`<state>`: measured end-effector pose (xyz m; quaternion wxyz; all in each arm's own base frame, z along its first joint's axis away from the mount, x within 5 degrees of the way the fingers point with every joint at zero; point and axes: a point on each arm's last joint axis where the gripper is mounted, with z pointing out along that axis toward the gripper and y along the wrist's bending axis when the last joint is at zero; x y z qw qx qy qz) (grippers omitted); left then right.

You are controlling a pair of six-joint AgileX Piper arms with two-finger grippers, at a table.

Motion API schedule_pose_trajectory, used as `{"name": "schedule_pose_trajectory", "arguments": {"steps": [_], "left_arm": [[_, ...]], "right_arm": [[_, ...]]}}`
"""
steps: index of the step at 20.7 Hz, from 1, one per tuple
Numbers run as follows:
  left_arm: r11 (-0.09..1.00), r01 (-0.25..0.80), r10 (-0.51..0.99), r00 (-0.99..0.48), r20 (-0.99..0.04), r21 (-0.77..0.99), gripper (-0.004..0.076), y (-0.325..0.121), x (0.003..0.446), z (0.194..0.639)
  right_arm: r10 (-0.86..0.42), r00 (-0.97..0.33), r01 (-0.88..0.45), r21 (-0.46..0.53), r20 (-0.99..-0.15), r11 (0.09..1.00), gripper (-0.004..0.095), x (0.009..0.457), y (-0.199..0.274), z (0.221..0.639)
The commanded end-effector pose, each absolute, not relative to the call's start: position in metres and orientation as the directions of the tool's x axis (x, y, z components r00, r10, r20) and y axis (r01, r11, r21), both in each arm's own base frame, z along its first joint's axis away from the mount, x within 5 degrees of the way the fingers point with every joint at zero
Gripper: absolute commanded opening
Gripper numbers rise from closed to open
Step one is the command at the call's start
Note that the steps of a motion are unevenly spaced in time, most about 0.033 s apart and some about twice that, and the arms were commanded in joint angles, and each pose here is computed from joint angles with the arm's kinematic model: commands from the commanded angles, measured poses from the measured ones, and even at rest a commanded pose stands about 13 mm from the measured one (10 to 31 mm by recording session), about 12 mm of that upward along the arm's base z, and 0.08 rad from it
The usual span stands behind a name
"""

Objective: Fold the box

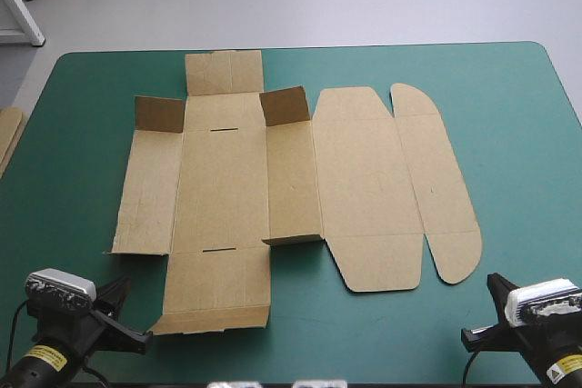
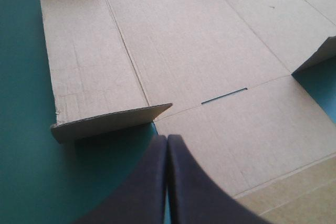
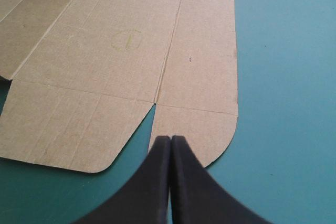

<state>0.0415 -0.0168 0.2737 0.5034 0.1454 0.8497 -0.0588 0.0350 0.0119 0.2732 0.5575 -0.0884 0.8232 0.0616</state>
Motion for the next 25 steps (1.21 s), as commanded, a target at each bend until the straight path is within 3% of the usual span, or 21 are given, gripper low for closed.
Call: {"name": "schedule_pose_trajectory", "arguments": {"steps": [1,17,20,23,25], "left_arm": [[0.955,0.295,0.149,-0.386,-0.91,0.031,-0.001,-0.018,0.044,0.287],[0.955,0.294,0.146,-0.385,-0.911,0.029,-0.001,-0.018,0.044,0.287],[0.967,0.254,0.077,-0.387,-0.919,-0.025,-0.001,-0.016,0.045,0.302],[0.986,0.16,0.106,-0.395,-0.913,0.045,0.0051,-0.007,0.054,0.337],[0.99,0.112,0.128,-0.402,-0.907,0.09,0.0136,-0.003,0.063,0.354]], "right_arm": [[-0.07,-0.296,-0.213,-0.005,-0.953,0.977,-0.002,0.038,0.012,0.286],[-0.072,-0.3,-0.213,-0.007,-0.951,0.977,-0.002,0.038,0.012,0.286],[-0.103,-0.302,-0.211,-0.039,-0.948,0.977,-0.002,0.04,0.011,0.292],[-0.147,-0.316,-0.195,-0.088,-0.937,0.977,-0.0018,0.053,0.01,0.31],[-0.156,-0.324,-0.191,-0.097,-0.933,0.977,-0.0018,0.062,0.01,0.317]]}}
